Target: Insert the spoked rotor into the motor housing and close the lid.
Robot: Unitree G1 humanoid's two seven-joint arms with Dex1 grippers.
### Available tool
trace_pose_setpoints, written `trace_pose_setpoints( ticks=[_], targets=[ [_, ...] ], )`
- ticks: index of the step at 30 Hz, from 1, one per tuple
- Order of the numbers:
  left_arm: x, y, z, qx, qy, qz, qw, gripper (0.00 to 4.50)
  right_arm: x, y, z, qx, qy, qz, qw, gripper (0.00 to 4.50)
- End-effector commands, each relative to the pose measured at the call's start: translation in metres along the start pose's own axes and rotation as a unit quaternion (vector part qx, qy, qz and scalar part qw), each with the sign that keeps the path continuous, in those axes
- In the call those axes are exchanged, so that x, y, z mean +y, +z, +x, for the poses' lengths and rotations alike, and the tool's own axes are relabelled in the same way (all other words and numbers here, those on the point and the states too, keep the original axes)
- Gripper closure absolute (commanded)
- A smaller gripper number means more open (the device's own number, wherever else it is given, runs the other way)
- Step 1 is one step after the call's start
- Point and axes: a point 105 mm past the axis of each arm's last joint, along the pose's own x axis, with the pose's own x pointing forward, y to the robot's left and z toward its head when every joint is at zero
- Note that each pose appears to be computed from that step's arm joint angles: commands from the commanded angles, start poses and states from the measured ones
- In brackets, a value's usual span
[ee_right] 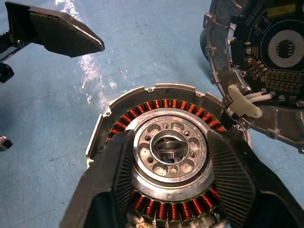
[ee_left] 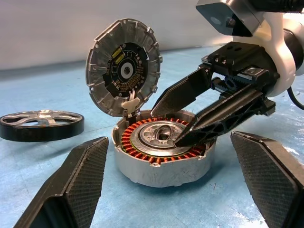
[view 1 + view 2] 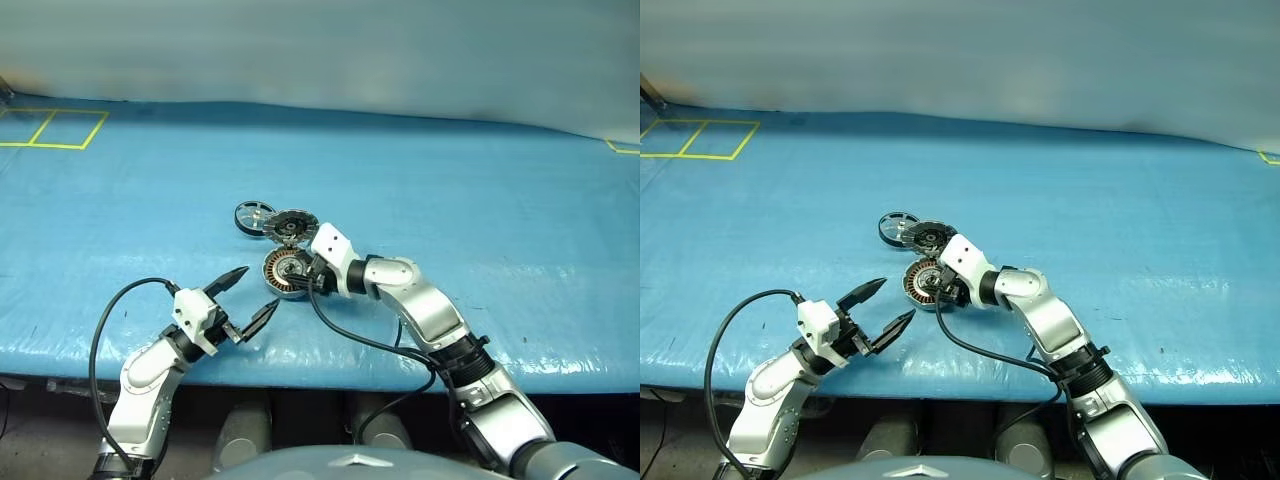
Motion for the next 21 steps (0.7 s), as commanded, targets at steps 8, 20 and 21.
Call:
trace_pose_setpoints(
  ticks=[8,20,21],
  targets=[
    [0.001,0.004,-0.001,-0.008,0.004,0.010,1.000,0.00,-0.002,0.013,0.000,-0.019,0.000,-0.007,1.000,4.48],
    [0.000,0.002,-0.002,-0.005,0.005,0.012,1.000,0.00,-0.002,-0.014,0.004,0.059,-0.015,-0.047,0.997,4.48],
    [0.000,0.002,-0.002,-0.005,0.006,0.012,1.000,0.00,-0.001,-0.014,0.004,0.063,-0.014,-0.060,0.996,4.48]
  ],
)
